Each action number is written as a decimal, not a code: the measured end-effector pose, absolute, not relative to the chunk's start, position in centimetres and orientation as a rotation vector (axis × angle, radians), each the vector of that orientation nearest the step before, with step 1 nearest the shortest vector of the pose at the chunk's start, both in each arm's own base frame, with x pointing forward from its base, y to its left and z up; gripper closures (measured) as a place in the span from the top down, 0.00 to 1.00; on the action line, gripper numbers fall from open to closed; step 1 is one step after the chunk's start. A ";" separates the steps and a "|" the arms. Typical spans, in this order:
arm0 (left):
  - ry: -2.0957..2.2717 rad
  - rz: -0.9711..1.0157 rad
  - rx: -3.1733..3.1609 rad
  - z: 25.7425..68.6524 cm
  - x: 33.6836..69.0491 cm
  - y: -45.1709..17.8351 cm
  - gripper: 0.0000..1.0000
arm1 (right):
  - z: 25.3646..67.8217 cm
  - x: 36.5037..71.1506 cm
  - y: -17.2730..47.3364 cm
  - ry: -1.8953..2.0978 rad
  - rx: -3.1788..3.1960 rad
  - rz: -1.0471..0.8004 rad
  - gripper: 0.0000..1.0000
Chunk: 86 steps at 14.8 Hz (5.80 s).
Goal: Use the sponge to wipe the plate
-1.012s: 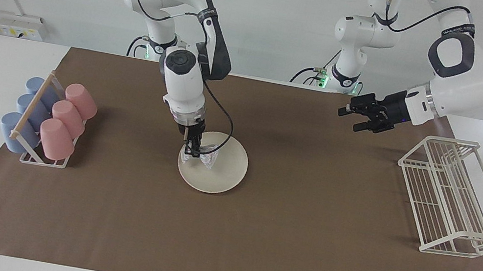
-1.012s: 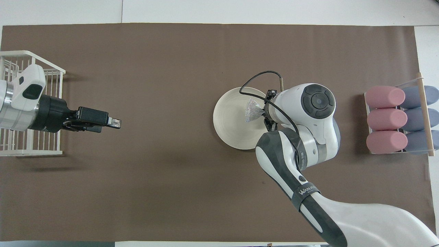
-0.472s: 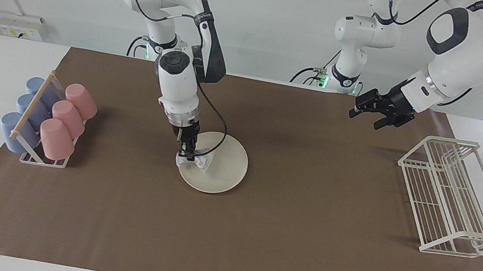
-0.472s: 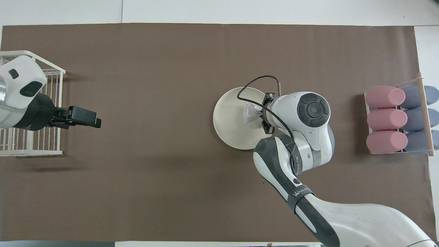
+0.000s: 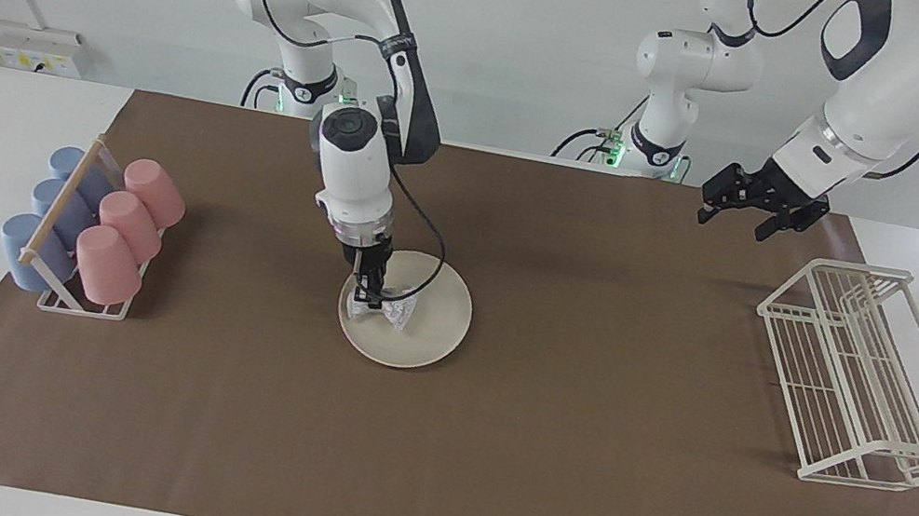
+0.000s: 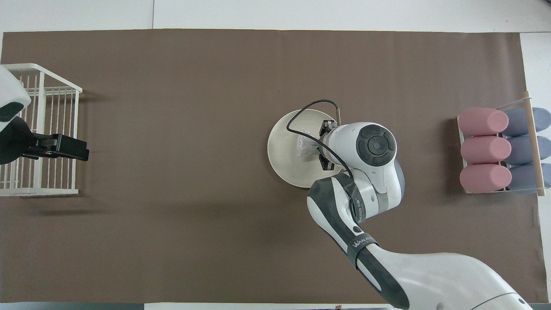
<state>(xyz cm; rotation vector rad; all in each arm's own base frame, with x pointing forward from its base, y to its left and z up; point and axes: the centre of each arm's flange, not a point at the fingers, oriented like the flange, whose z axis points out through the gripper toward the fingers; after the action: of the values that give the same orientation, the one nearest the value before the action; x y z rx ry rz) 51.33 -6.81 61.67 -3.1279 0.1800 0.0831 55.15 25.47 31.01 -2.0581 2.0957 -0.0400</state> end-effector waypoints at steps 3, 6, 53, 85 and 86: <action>0.177 0.055 -3.089 63.0 50.8 -6.4 1.00 | 31.1 54.4 27.2 2.100 -2.046 -0.032 0.11; 0.171 0.030 -3.084 64.2 50.1 -6.2 1.00 | 31.6 53.8 29.0 2.106 -2.023 -0.025 0.11; 0.092 0.012 -3.160 65.0 49.5 -6.9 1.00 | 29.4 55.5 23.7 2.203 -1.887 -0.064 0.11; 0.086 0.014 -3.160 65.0 49.5 -6.7 1.00 | 29.4 54.6 25.3 2.200 -1.840 -0.068 0.11; 0.085 0.014 -3.160 65.0 49.5 -6.7 1.00 | 29.4 54.7 24.7 2.207 -1.839 -0.068 0.11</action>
<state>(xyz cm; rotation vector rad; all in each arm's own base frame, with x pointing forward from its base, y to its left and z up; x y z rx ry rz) 49.48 -6.69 65.04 -3.1605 0.0853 0.0135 54.70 24.69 29.39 -1.8395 2.2074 -0.0682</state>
